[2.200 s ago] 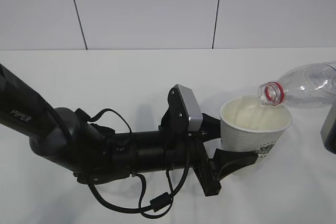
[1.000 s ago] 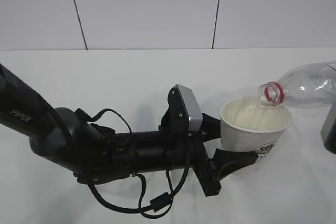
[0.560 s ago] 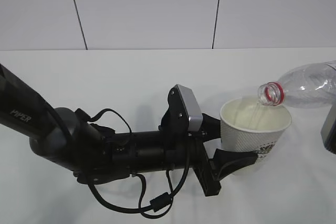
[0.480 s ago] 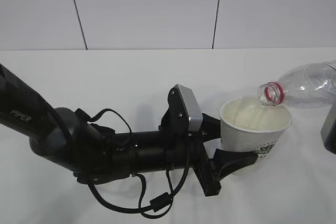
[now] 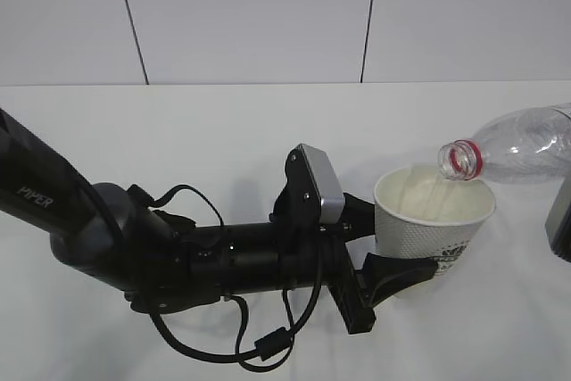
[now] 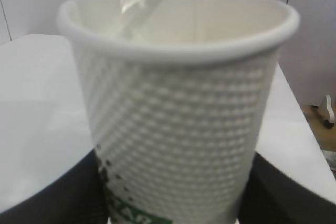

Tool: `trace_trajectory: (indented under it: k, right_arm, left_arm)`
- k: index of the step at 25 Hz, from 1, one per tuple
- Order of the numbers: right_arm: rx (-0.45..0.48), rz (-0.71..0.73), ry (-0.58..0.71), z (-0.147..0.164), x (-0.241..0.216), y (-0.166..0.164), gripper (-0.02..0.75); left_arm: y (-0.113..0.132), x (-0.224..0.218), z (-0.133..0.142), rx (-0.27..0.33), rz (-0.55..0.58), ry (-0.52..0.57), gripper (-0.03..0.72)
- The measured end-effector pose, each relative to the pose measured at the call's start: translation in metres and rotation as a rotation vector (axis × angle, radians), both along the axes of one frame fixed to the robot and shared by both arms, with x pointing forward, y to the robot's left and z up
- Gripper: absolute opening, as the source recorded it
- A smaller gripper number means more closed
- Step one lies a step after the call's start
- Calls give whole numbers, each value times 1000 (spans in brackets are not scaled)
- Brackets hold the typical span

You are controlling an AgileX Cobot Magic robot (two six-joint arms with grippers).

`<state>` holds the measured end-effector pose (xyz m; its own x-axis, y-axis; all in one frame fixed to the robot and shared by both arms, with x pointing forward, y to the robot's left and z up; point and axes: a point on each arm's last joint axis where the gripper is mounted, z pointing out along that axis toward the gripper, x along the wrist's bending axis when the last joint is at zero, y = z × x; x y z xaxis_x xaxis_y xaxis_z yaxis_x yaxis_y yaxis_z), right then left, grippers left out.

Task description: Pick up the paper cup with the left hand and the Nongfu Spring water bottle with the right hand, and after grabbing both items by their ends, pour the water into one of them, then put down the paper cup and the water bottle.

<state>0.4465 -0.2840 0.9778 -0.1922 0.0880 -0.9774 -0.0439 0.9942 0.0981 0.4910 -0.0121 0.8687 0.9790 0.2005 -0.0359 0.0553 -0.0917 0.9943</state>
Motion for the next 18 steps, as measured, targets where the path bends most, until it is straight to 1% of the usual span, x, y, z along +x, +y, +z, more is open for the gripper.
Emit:
trace_trajectory:
  k: [18]
  right_arm:
    - [-7,1,-2,0,0,0,450]
  left_arm:
    - [0,0,0,0,0,0,470]
